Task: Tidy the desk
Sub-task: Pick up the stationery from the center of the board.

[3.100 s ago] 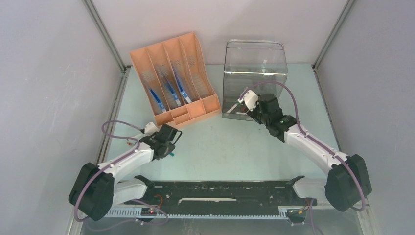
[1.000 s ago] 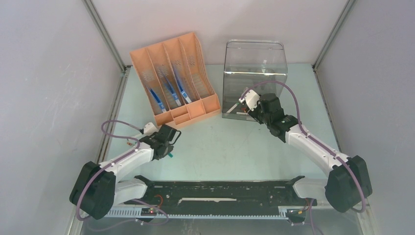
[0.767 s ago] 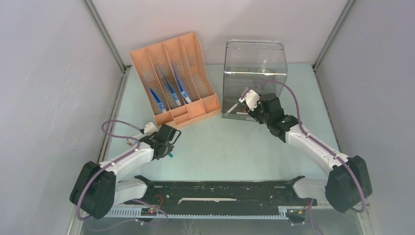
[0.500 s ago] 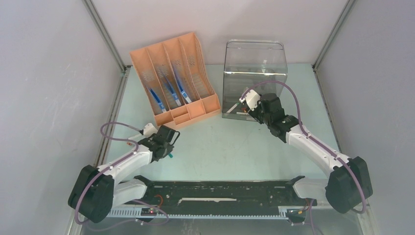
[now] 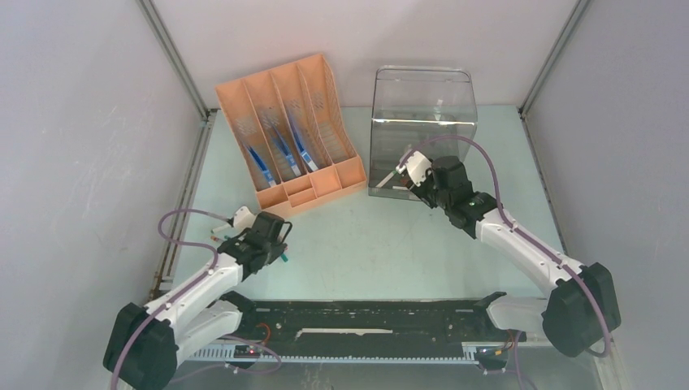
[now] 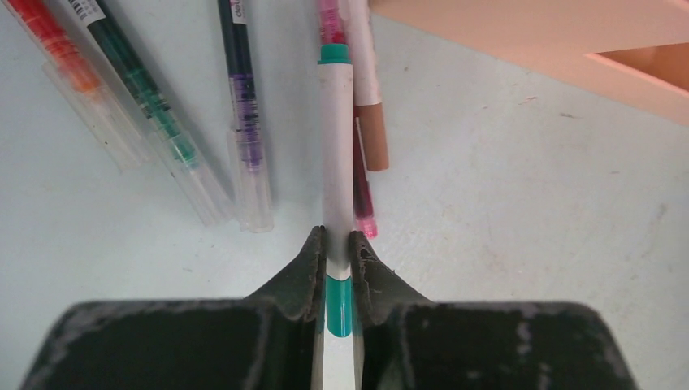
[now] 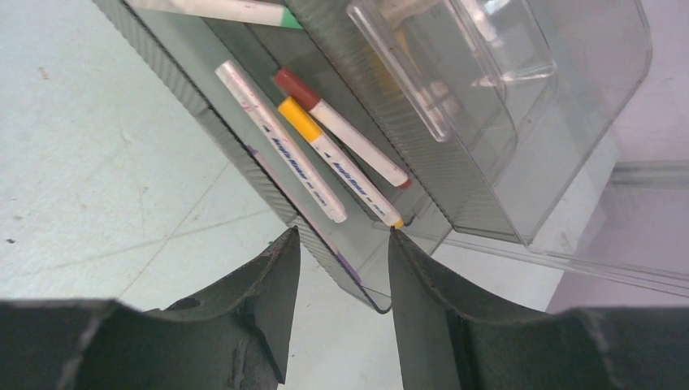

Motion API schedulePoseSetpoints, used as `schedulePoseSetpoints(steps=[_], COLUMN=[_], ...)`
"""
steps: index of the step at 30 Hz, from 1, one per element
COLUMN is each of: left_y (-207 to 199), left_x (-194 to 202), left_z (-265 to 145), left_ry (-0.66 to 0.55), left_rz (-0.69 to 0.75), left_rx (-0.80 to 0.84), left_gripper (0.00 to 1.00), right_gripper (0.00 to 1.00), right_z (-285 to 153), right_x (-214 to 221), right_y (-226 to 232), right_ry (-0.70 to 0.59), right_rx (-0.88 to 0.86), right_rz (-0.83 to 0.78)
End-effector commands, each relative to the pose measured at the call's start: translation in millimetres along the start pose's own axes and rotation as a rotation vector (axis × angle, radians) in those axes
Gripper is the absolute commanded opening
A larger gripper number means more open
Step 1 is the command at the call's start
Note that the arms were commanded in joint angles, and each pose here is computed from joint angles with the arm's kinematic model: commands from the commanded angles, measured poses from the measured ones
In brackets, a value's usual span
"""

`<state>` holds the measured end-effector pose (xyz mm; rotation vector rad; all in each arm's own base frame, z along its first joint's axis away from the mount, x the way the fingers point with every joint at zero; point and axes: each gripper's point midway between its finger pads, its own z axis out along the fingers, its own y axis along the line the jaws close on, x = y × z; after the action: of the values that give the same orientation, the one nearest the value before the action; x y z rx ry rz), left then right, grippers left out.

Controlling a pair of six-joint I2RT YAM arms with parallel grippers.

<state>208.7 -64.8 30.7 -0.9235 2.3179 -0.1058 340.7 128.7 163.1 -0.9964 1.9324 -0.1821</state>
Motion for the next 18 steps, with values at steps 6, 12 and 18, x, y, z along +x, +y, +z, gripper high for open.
schedulePoseSetpoints(steps=[6,12,18], left_y=[-25,-53,-94], left_x=[-3,1,6], left_z=[-15,-27,-52], left_ry=[-0.006,0.003,0.006], left_rz=[0.041,0.081,0.115], left_rx=[0.193,0.395,0.683], left_gripper=[0.00,0.00,0.00], right_gripper=[0.52,0.52,0.52], right_z=[-12,-22,-39], right_x=[-32,-46,-63], right_y=[35,65,89], right_ry=[-0.107,-0.135,-0.180], right_rx=[-0.124,-0.287,-0.441], right_rz=[-0.031,0.006,0.061])
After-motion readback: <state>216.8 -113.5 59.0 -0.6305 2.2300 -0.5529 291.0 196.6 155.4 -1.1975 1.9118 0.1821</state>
